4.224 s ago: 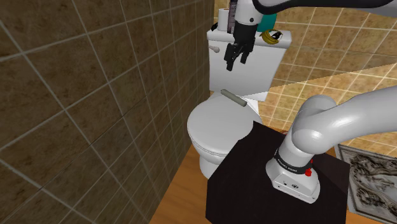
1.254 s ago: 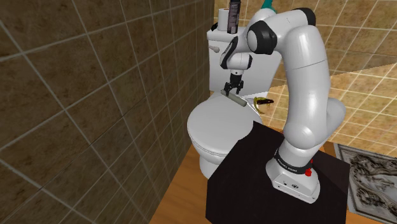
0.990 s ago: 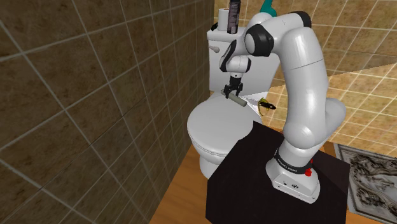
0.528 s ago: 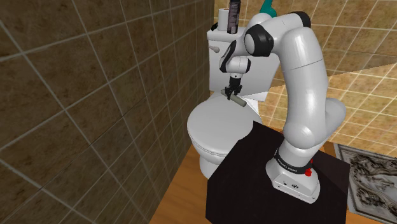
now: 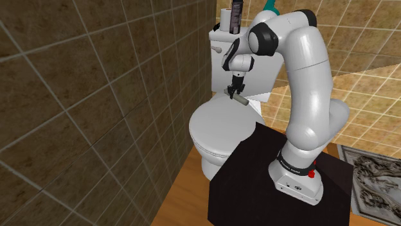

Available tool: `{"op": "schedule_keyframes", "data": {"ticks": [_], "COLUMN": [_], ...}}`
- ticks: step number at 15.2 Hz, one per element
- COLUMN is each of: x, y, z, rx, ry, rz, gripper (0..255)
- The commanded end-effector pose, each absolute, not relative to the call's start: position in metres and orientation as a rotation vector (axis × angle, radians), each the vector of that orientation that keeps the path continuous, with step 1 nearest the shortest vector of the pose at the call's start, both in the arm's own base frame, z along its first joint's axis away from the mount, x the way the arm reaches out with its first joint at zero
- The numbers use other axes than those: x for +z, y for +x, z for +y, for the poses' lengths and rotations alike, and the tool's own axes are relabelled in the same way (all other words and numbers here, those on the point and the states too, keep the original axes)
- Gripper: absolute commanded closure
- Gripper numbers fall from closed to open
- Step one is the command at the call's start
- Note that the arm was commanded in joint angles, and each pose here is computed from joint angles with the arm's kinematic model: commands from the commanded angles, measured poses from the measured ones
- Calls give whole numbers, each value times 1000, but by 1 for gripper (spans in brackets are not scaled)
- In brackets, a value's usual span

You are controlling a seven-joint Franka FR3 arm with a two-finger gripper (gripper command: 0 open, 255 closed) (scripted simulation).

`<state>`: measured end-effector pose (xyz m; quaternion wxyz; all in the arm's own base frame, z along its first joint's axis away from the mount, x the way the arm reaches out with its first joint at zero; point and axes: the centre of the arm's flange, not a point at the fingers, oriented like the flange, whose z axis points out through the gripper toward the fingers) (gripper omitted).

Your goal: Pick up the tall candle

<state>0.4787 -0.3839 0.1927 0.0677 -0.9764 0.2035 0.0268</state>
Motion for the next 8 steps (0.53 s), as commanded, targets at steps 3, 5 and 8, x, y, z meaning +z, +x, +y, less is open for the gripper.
{"op": "schedule_keyframes", "data": {"ticks": [3, 5, 8], "x": [214, 224, 240], "y": [478, 478, 478], "z": [-383, -383, -383], "rx": [81, 81, 81], "ry": [-2942, -2942, -2942], "rz": [613, 613, 613], "gripper": [255, 255, 255]}}
